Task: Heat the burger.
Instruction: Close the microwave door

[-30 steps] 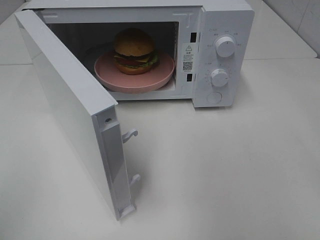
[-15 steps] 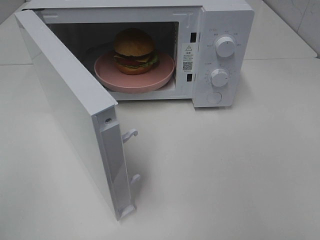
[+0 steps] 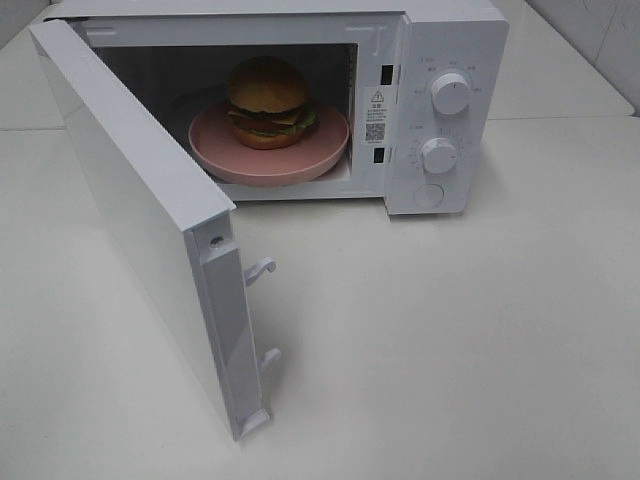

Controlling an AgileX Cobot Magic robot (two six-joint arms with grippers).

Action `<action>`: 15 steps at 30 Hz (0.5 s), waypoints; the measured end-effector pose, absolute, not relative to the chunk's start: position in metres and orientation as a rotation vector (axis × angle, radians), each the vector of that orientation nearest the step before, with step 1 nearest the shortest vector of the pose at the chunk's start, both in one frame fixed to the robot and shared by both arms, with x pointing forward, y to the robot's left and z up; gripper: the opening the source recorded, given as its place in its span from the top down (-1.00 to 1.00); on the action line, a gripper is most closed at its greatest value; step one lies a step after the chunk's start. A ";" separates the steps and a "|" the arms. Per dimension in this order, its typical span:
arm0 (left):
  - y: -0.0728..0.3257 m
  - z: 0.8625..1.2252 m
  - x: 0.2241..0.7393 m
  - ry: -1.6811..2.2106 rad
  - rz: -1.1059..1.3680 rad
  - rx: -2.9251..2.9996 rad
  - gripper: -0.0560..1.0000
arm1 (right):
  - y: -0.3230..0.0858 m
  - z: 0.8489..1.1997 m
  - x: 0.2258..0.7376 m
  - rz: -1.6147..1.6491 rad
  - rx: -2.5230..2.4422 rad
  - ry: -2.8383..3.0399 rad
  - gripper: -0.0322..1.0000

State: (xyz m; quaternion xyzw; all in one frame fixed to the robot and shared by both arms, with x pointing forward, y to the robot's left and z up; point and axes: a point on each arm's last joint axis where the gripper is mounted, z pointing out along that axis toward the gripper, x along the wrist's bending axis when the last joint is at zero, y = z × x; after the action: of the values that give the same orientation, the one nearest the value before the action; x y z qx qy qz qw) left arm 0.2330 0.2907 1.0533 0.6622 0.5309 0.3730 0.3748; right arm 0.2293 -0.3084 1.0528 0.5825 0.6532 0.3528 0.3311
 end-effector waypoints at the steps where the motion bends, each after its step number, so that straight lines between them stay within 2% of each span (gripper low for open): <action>1: 0.291 1.053 0.233 1.359 0.955 1.695 0.89 | -0.308 1.052 0.227 0.938 1.495 1.709 -0.41; 15: 0.290 1.054 0.233 1.354 0.950 1.689 0.89 | -0.296 1.050 0.228 1.024 1.353 1.835 -0.41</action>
State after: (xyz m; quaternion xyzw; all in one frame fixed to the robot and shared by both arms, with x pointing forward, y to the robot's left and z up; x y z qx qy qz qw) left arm 0.2332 0.2901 1.0537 0.6612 0.5301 0.3718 0.3789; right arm 0.2283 -0.2956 1.0497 0.5137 0.6968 0.3886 0.3156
